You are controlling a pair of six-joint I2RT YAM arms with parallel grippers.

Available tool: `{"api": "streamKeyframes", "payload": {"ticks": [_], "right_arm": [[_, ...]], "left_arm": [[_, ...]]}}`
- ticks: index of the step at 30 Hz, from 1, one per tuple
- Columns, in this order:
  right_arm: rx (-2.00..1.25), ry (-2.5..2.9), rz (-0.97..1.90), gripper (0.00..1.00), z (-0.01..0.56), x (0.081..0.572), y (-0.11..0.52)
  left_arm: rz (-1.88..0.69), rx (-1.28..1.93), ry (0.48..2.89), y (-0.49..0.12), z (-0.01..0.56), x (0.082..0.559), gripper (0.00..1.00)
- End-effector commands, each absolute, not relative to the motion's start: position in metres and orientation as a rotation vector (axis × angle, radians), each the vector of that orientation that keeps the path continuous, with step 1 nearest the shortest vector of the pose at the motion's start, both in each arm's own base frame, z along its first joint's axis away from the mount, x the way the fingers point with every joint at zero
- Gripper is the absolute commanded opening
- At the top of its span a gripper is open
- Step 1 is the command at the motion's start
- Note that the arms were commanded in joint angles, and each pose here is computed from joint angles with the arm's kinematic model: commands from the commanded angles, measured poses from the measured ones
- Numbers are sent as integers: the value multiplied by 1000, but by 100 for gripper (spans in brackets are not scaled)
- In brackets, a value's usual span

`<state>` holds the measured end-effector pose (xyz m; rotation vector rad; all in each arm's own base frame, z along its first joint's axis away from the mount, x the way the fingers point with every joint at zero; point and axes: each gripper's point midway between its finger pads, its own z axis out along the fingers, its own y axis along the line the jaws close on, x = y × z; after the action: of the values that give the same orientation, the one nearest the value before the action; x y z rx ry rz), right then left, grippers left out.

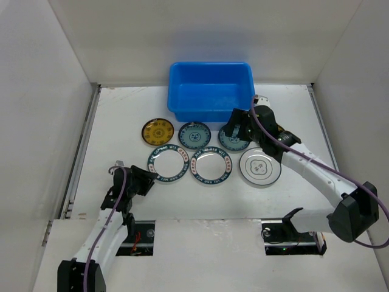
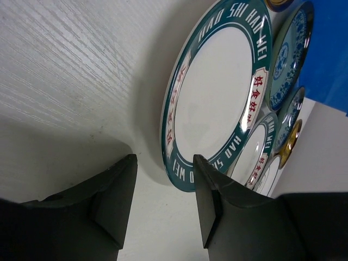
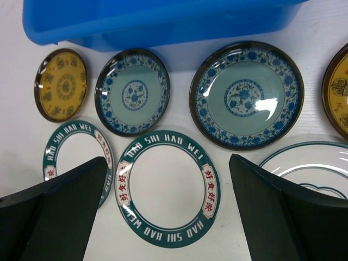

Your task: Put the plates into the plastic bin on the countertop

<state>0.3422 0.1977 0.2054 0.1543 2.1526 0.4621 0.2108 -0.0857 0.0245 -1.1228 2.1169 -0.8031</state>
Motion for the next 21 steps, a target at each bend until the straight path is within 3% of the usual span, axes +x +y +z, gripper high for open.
{"api": "streamKeyframes", "payload": {"ticks": [1,21], "right_arm": [[186,2046,541,100,238,348,196],[280,1969,572,100,260,349,154]], "left_arm": [[-653,-1235,2209,-74,3,195,44],[-559,-1258,2359,-85,-18,211,43]]}}
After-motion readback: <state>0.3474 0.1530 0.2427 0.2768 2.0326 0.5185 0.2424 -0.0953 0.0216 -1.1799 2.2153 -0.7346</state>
